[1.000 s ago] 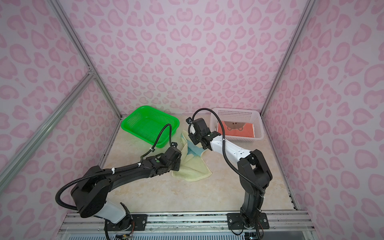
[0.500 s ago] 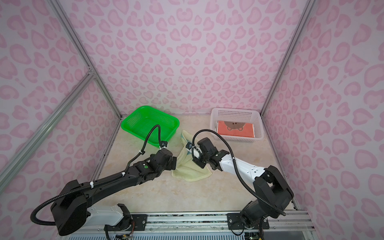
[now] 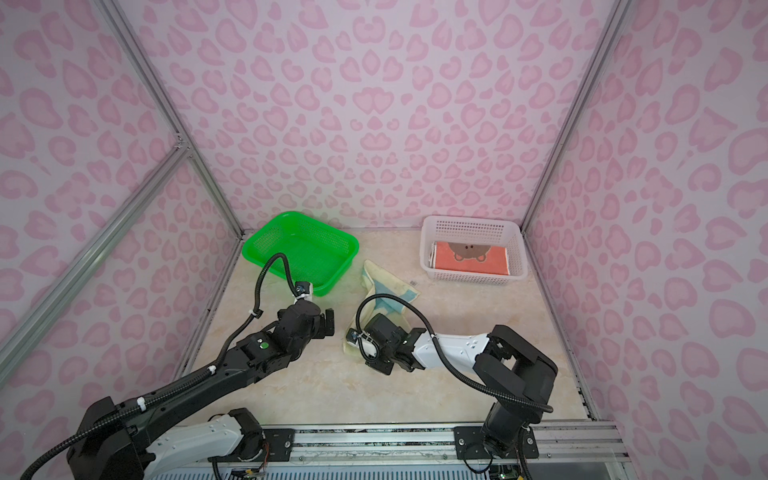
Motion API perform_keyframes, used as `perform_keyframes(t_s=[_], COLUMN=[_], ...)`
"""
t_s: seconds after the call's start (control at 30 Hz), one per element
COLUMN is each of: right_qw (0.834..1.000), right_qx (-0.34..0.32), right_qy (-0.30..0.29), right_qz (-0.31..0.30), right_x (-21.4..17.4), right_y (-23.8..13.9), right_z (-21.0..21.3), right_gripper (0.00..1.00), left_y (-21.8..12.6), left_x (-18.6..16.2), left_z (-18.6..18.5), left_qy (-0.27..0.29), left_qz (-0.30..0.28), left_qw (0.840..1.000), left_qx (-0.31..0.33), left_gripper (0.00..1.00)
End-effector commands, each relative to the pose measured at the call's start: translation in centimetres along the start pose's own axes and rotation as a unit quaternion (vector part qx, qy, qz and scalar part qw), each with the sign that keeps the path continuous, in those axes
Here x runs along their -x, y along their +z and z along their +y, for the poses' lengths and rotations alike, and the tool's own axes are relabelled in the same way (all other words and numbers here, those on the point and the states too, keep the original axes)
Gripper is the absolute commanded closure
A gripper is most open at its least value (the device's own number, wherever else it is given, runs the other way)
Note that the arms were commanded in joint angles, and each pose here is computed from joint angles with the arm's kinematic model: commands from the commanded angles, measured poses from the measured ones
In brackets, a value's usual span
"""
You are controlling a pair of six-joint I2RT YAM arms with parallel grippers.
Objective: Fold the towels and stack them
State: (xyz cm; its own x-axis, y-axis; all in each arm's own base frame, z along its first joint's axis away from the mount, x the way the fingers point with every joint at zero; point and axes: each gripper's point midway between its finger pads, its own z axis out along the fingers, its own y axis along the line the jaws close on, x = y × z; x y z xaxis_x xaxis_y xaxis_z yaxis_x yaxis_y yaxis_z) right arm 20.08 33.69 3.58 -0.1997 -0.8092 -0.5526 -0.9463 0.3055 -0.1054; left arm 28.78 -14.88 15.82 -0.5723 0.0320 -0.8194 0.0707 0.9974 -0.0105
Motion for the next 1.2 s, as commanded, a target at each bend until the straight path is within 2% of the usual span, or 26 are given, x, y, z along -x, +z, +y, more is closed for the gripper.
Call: perform_keyframes(t_s=[0.0, 0.03, 0.23, 0.33, 0.5, 0.8, 0.9, 0.93, 1.17], right_qw=[1.0, 0.999, 0.999, 0.998, 0.986, 0.965, 0.958, 0.958, 0.959], right_qx=[0.001, 0.0, 0.008, 0.01, 0.036, 0.051, 0.056, 0.055, 0.062], right_qy=[0.024, 0.026, 0.033, 0.055, 0.141, 0.236, 0.258, 0.258, 0.254], right_qz=[-0.021, -0.019, -0.031, -0.043, -0.082, -0.102, -0.108, -0.111, -0.109], right_x=[0.7, 0.6, 1.0, 1.6, 3.0, 3.9, 3.9, 4.0, 4.1], right_y=[1.0, 1.3, 1.4, 0.1, -3.2, -7.5, -8.2, -8.5, -9.5], right_z=[0.1, 0.1, 0.0, -0.9, -3.8, -7.8, -8.8, -9.1, -9.8], right_gripper=[0.54, 0.56, 0.88, 0.95, 0.97, 0.99, 0.98, 0.98, 0.98], left_y=[-0.4, -0.5, -1.2, -1.4, -1.5, -2.2, -2.1, -2.2, -1.7], left_x=[0.3, 0.3, 0.7, 0.8, 1.3, 2.6, 1.8, 2.3, 1.7], left_z=[0.5, 0.5, 0.5, 0.0, -0.8, -4.0, -5.5, -6.3, -9.8], left_qy=[-0.003, -0.001, 0.014, 0.03, 0.058, 0.139, 0.181, 0.192, 0.307], left_qz=[-0.012, -0.013, -0.028, -0.029, -0.037, -0.083, -0.085, -0.103, -0.134], left_qw=[1.0, 1.0, 0.999, 0.999, 0.996, 0.978, 0.967, 0.962, 0.927], left_qx=[0.002, -0.001, -0.018, -0.033, -0.053, -0.128, -0.155, -0.163, -0.17], left_gripper=[0.02, 0.02, 0.02, 0.02, 0.02, 0.02, 0.02, 0.02, 0.02])
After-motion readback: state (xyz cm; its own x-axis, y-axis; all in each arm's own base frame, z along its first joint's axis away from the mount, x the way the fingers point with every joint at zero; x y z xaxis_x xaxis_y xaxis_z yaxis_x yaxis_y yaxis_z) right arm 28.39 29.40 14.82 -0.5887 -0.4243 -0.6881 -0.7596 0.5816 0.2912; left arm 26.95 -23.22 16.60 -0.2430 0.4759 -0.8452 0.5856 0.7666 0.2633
